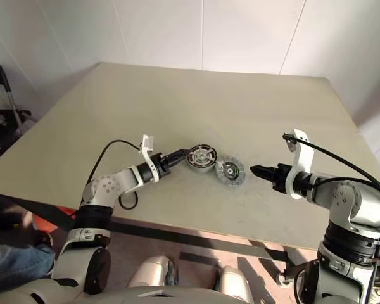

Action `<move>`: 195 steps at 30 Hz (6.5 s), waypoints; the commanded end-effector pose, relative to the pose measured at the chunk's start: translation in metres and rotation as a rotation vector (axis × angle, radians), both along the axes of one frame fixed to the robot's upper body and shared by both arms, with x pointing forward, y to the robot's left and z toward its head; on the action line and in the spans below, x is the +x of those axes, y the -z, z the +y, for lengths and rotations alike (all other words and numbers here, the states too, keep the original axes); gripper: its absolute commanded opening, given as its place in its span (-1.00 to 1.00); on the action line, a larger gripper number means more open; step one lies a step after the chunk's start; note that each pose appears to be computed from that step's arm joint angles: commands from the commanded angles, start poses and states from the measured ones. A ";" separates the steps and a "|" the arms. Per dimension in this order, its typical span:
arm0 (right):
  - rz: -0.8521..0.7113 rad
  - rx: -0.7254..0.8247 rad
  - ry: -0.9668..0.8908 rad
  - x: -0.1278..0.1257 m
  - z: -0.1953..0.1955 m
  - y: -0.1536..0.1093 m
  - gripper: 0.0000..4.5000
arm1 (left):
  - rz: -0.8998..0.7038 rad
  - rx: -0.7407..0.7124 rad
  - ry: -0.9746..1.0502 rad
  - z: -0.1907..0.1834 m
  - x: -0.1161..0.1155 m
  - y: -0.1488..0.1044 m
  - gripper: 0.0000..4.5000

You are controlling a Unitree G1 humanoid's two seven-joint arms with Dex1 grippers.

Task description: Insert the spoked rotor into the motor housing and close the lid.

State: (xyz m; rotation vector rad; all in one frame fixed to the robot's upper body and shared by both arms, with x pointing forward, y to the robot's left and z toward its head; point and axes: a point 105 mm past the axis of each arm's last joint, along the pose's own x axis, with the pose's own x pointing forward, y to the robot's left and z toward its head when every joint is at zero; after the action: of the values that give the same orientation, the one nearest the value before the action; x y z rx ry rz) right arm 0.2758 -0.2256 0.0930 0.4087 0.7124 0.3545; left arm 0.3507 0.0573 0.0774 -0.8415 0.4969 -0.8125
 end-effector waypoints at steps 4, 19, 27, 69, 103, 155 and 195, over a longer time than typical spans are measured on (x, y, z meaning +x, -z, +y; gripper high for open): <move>0.030 0.132 0.004 -0.017 0.019 0.018 -0.13 | -0.038 0.016 0.017 0.000 0.003 -0.008 0.44; 0.080 0.285 0.055 -0.008 0.037 0.026 -0.99 | -0.021 0.048 0.001 0.006 0.002 -0.001 0.44; 0.084 0.373 0.093 0.002 0.054 0.025 -0.99 | -0.021 0.064 -0.002 0.008 0.002 0.000 0.44; 0.131 0.445 0.166 -0.019 0.052 0.031 -0.02 | -0.002 0.111 0.018 0.008 -0.002 0.009 0.44; -0.097 0.445 0.179 0.041 0.063 -0.013 0.69 | -0.015 0.133 0.020 0.008 -0.002 0.011 0.44; -0.647 -0.159 -0.437 0.049 0.142 -0.026 0.98 | -0.114 0.128 -0.145 0.064 0.014 -0.011 0.44; -0.740 -0.246 -0.386 0.081 0.141 -0.012 0.40 | -0.090 0.134 -0.095 0.045 0.004 0.000 0.44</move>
State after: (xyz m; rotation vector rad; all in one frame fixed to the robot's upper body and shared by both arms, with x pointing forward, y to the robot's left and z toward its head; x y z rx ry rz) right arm 0.3535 -0.0858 0.0888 -0.0952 0.1560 0.7188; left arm 0.3524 0.1014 0.0669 -0.7072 0.4663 -0.7070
